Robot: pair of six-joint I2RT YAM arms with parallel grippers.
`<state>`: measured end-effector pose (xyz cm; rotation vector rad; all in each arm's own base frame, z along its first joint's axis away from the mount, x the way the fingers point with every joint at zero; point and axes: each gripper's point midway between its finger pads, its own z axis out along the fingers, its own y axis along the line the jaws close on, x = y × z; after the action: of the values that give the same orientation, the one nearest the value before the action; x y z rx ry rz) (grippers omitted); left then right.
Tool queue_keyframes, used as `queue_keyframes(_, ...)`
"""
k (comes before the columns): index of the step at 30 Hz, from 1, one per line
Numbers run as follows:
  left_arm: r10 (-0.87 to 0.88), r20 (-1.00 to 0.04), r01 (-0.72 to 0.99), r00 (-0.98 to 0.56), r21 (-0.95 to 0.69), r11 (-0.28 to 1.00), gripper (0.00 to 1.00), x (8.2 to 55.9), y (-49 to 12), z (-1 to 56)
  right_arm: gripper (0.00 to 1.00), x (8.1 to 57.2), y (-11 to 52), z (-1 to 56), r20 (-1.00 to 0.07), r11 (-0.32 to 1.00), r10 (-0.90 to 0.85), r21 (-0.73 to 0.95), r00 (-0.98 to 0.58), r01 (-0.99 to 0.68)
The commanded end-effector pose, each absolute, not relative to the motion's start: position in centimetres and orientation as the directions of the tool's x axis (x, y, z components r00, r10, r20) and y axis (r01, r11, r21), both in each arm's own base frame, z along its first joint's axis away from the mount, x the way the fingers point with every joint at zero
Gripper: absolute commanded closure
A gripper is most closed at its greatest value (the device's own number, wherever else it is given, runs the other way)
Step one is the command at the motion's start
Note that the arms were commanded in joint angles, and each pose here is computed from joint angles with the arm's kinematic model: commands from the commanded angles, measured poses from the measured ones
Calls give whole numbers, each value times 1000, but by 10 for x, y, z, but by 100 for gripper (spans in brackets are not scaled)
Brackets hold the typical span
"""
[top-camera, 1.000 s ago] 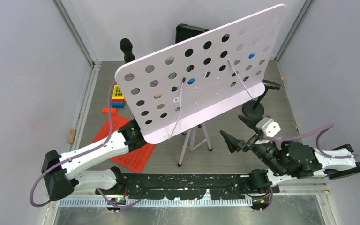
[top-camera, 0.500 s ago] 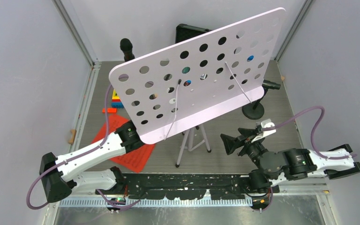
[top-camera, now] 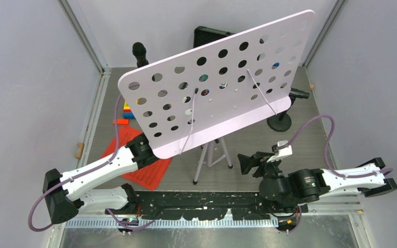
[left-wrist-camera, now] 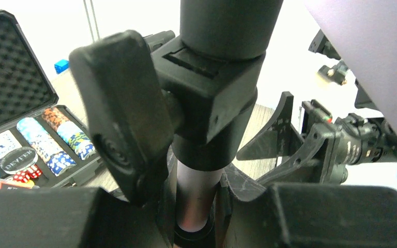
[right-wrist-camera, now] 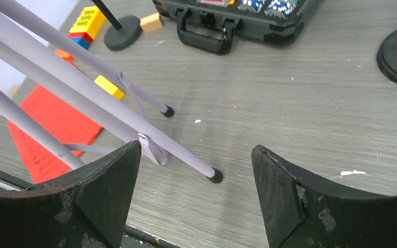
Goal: Pack up the instrument practice props
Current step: Close the music stand at the center of the board.
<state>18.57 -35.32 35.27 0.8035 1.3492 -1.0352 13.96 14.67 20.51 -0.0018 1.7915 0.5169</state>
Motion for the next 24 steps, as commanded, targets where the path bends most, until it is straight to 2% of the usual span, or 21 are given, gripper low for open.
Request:
queue_keyframes(1, -146, -978, 909, -147, -192, 371, 100, 180, -345, 354, 16, 141, 163, 192, -868, 872, 378, 450, -321, -191)
queue_keyframes(5, -150, -979, 908, -140, -187, 374, 100, 180, -345, 356, 17, 145, 175, 184, -885, 896, 336, 406, -323, -179)
queue_keyframes(8, -153, -979, 906, -138, -187, 379, 100, 181, -344, 356, 16, 146, 178, 182, -921, 929, 248, 314, -302, -195)
queue_keyframes(12, -160, -978, 905, -133, -186, 382, 100, 181, -343, 356, 16, 141, 188, 180, -939, 929, 147, 240, -312, -282)
queue_keyframes(16, -162, -978, 906, -134, -187, 380, 100, 181, -344, 358, 20, 130, 202, 181, -941, 873, 98, 237, -324, -425)
queue_keyframes(19, -170, -976, 907, -135, -190, 375, 100, 181, -344, 360, 24, 130, 207, 195, -955, 837, 119, 243, -271, -489)
queue_keyframes(21, -172, -976, 909, -134, -190, 371, 100, 180, -344, 361, 25, 136, 202, 201, -968, 854, 116, 211, -222, -475)
queue_keyframes(24, -175, -975, 910, -134, -191, 368, 100, 180, -345, 362, 21, 144, 197, 210, -986, 882, 77, 136, -147, -452)
